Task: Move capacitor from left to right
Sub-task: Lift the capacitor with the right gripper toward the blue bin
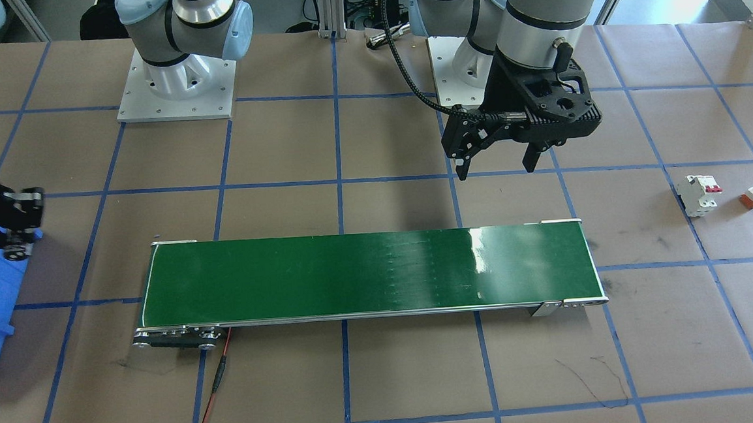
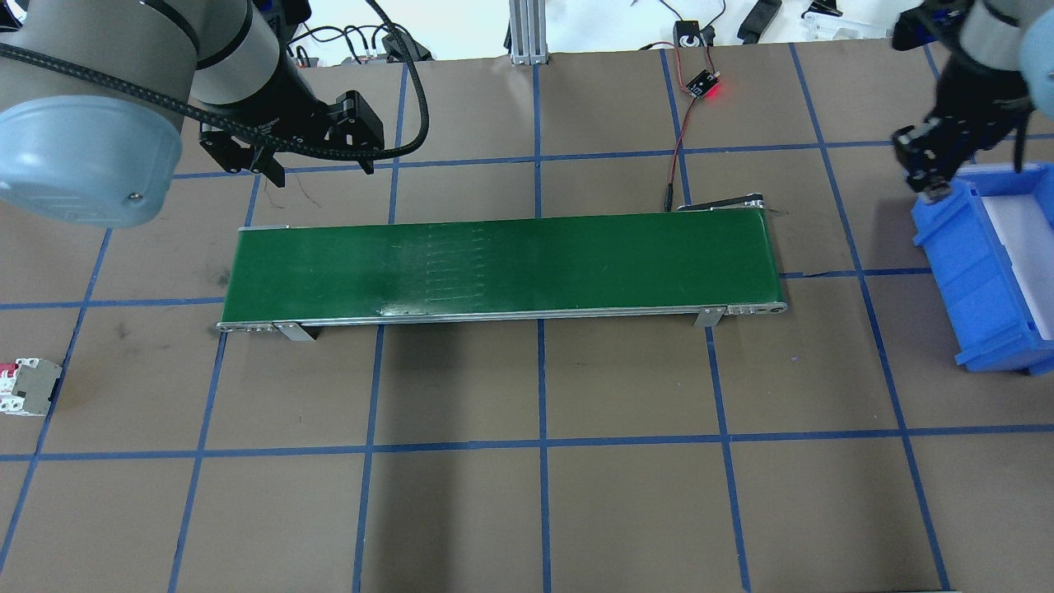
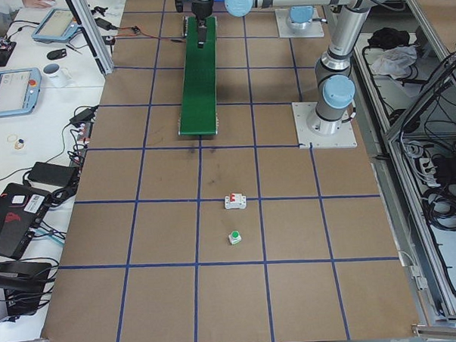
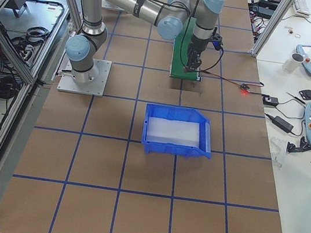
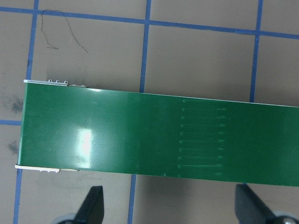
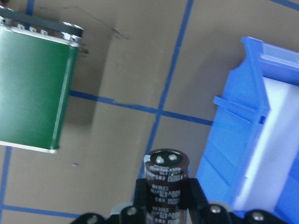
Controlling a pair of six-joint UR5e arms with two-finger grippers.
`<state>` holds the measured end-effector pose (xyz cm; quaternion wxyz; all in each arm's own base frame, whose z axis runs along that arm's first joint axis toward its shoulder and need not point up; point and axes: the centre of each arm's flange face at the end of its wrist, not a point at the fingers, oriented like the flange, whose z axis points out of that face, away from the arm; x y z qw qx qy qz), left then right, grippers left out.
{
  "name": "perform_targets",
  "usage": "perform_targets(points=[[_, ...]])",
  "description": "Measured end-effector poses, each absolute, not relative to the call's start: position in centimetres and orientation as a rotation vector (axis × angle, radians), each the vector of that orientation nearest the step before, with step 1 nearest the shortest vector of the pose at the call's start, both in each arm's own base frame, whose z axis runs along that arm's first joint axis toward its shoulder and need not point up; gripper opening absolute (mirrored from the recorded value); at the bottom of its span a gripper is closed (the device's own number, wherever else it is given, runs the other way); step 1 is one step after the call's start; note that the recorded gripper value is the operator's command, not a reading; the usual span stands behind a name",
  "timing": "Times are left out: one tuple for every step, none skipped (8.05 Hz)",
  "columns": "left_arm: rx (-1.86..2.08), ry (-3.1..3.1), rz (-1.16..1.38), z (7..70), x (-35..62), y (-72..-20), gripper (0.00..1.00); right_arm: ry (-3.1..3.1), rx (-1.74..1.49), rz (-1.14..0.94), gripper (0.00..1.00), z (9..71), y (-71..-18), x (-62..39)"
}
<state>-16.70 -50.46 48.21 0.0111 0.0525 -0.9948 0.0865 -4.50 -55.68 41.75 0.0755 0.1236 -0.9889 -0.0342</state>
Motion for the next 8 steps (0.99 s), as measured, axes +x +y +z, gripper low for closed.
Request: perform_targets(points=[[0.164, -3.103, 0.270, 48.2, -16.7, -50.4, 1.00, -2.945, 0.387, -0.133, 0.00, 42.5, -54.5, -9.8], [0.164, -3.103, 0.270, 48.2, -16.7, -50.4, 1.00, -2.945, 0.368, -0.164, 0.00, 42.3, -53.5, -14.5], [0.164, -3.103, 0.269, 48.2, -16.7, -50.4, 1.00, -2.962, 0.323, -0.196, 0.00, 41.4, -52.7, -18.3], [0.163, -3.103, 0.272, 48.3, -16.7, -50.4, 1.00, -2.983, 0.273, -0.223, 0.00, 39.4, -52.9, -20.8], [0.162, -3.103, 0.272, 48.3, -16.7, -50.3, 1.00, -3.009, 0.196, -0.241, 0.00, 36.6, -53.7, -22.3], [0.163, -3.103, 0.272, 48.3, -16.7, -50.3, 1.00, -3.045, 0.130, -0.232, 0.00, 34.1, -54.7, -23.1], [0.162, -3.103, 0.272, 48.3, -16.7, -50.3, 1.00, -3.073, 0.095, -0.229, 0.00, 32.2, -55.4, -23.4], [0.162, -3.103, 0.273, 48.3, -16.7, -50.3, 1.00, -3.087, 0.084, -0.230, 0.00, 31.2, -55.8, -23.6]])
